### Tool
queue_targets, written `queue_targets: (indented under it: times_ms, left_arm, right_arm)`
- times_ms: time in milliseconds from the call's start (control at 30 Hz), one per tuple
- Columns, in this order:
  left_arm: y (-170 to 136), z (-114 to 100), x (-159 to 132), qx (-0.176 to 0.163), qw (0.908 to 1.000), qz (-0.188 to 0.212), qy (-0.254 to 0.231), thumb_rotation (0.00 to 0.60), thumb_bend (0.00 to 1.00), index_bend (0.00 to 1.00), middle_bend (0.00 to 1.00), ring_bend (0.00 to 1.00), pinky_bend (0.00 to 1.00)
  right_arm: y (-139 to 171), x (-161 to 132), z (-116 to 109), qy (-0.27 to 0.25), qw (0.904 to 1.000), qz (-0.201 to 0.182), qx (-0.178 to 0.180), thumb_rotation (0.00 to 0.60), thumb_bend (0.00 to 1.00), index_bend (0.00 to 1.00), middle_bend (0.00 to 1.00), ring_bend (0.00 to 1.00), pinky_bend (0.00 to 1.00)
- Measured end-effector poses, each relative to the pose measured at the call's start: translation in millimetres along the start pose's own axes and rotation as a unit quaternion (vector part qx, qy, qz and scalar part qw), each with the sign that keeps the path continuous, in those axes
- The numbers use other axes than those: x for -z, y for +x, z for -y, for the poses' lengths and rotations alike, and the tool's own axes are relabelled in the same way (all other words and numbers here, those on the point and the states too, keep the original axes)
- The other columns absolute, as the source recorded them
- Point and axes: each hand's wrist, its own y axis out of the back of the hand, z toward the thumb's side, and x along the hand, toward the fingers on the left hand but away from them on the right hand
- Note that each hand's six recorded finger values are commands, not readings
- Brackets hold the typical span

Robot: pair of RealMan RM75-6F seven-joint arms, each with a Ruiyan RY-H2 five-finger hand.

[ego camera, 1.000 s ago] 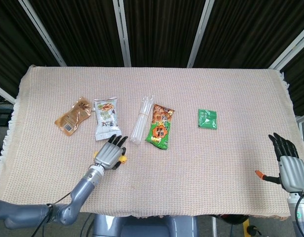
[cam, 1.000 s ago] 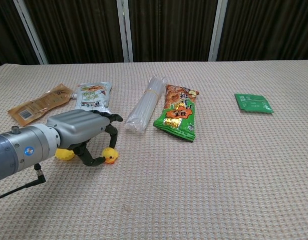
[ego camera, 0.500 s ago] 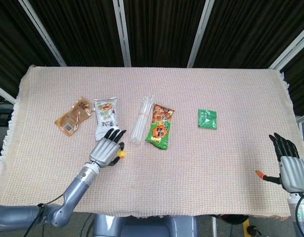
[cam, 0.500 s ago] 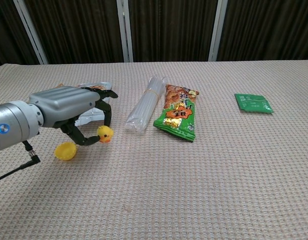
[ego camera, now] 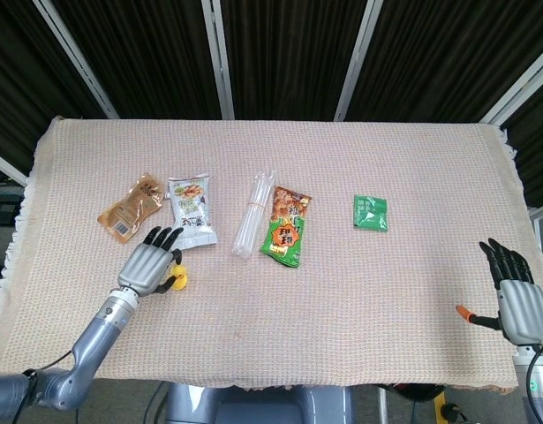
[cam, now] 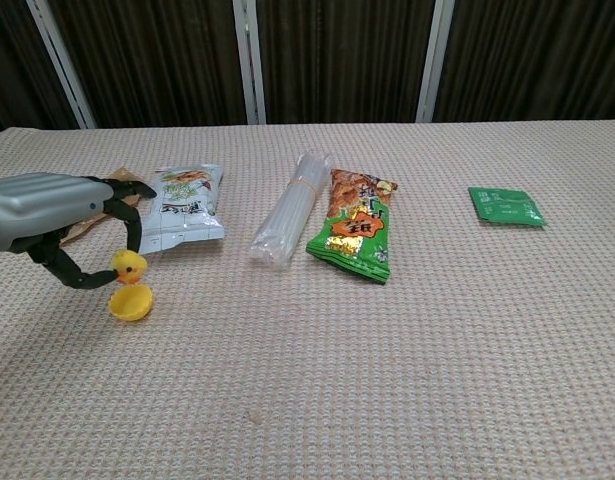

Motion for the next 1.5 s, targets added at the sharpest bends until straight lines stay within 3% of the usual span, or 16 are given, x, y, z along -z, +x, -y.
queue_targets:
  times_ms: [367,1067,1167,1333,1500]
  left_arm:
    - [0,14,9,0.012,0.9999,-0.008,0.008,0.600,0.40,0.57,0.00,0.00,0.00]
    - [4,26,-2,0.029,0.9994,-0.002,0.021,0.600,0.40,0.53,0.00,0.00,0.00]
    - [4,26,0,0.030,0.9993,-0.005,0.023,0.600,0.39,0.48,0.00,0.00,0.00]
    - [3,25,0,0.030,0.9992,-0.005,0.024,0.600,0.35,0.26,0.00,0.00,0.00]
    - [2,25,0,0.032,0.9991,-0.004,0.028,0.600,0.34,0.19,0.00,0.00,0.00]
  right_arm:
    - [0,0,0,-0.001,1.0000,0.000,0.001,0.600,0.02,0.00,0.00,0.00,0.00]
    - [0,0,-2,-0.003,1.0000,-0.002,0.005,0.600,0.02,0.00,0.00,0.00,0.00]
    - [-1,-1,-2,-0.003,1.0000,-0.002,0.006,0.600,0.02,0.00,0.00,0.00,0.00]
    - [0,-1,-2,-0.005,1.0000,-0.003,0.007,0.600,0.02,0.00,0.00,0.00,0.00]
    - [0,-2,-3,-0.005,0.9999,-0.005,0.009,0.600,0.02,0.00,0.00,0.00,0.00]
